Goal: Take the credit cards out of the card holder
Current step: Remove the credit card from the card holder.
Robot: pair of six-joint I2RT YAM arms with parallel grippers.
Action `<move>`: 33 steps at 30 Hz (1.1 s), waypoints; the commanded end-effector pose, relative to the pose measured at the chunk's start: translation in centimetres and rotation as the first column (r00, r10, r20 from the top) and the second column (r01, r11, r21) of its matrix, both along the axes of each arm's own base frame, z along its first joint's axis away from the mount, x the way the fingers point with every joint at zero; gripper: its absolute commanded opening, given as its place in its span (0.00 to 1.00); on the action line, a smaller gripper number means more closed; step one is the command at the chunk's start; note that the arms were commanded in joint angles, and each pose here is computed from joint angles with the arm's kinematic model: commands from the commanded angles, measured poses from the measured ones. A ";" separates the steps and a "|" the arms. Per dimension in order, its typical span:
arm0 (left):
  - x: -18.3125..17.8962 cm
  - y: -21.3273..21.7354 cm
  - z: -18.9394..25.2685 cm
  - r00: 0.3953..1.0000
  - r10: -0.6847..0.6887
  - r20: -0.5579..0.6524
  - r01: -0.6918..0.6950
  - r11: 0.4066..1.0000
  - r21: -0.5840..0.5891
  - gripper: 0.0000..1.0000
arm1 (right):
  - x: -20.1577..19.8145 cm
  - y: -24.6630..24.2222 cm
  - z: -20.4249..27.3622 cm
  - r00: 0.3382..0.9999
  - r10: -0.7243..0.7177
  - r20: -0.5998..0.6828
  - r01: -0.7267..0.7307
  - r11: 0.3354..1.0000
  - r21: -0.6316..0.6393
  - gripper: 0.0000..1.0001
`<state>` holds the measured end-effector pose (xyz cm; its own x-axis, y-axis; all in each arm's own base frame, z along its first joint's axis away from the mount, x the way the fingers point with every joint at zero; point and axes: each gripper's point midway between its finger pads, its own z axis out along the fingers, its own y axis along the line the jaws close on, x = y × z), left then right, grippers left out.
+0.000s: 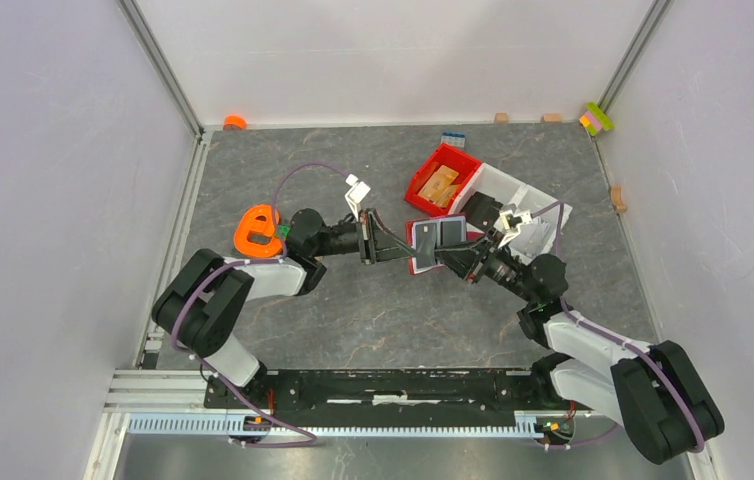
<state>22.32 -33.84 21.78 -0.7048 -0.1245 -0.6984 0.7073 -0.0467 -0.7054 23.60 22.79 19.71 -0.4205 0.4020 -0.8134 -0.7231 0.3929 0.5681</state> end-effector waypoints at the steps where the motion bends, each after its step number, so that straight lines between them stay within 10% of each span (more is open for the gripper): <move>1: -1.2 0.0 1.7 0.998 -0.048 0.048 0.052 0.996 -0.076 0.02 | -1.8 0.3 2.6 0.993 0.091 0.070 -0.097 0.992 0.081 0.27; 11: -1.5 0.0 1.9 0.997 -0.067 0.048 0.072 0.993 -0.093 0.02 | -3.1 0.0 4.0 0.982 0.181 0.058 -0.189 0.962 0.199 0.28; 23: -0.6 -0.2 1.0 0.999 -0.037 0.022 0.038 0.998 -0.057 0.02 | -3.8 -0.9 5.1 0.980 0.160 0.117 -0.183 0.957 0.224 0.00; 33: 0.1 -0.1 -0.1 1.000 0.018 0.023 -0.018 1.000 0.003 0.32 | -2.3 -1.1 3.7 0.991 0.100 0.084 -0.111 0.983 0.148 0.00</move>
